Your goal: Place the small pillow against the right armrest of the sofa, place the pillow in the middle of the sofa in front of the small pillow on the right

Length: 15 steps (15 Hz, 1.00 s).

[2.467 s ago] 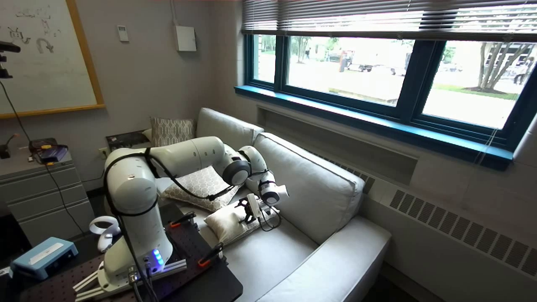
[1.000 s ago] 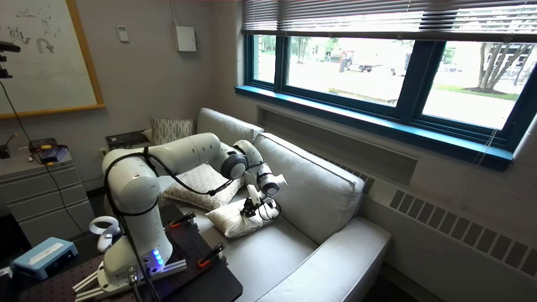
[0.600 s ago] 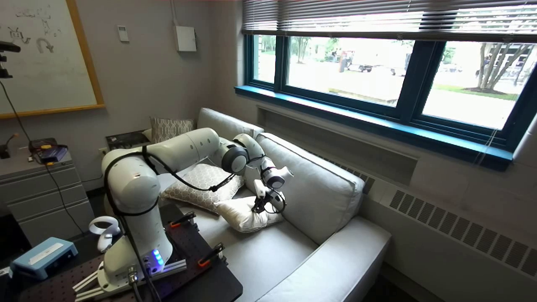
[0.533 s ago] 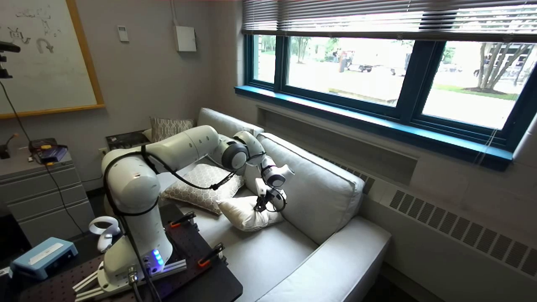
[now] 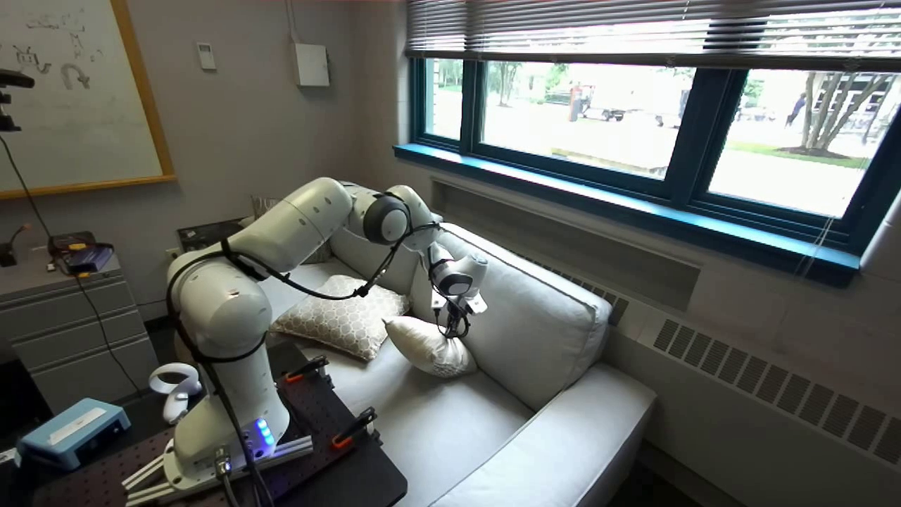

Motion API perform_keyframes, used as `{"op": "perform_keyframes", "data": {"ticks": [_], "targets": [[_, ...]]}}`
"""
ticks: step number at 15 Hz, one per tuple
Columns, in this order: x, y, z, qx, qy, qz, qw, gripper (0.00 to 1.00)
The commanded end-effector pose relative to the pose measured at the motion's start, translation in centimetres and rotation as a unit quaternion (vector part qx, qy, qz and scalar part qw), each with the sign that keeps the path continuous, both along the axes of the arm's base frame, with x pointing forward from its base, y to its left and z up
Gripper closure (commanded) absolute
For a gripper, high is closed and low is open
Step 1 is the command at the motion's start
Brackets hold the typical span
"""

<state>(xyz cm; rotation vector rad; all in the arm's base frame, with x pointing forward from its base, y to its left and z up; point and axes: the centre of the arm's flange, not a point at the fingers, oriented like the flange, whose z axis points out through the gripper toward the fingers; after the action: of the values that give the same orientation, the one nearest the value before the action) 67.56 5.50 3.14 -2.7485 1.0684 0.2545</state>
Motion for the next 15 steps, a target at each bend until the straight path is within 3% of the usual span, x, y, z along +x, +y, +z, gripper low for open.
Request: {"op": "perform_keyframes", "data": {"ticks": [1, 5, 8, 11, 15], "targets": [[-6.5, -0.1, 4.9, -0.044, -0.051, -0.076, 0.9948, 0.98], [-9.5, -1.4, 6.0, -0.074, -0.095, -0.166, 0.9788, 0.98], [-12.7, -3.3, 6.3, -0.093, -0.113, -0.235, 0.9608, 0.98], [-16.8, -5.7, 6.9, -0.111, -0.128, -0.307, 0.9367, 0.98], [-22.8, -9.3, 8.9, -0.138, -0.156, -0.400, 0.8925, 0.98]]}}
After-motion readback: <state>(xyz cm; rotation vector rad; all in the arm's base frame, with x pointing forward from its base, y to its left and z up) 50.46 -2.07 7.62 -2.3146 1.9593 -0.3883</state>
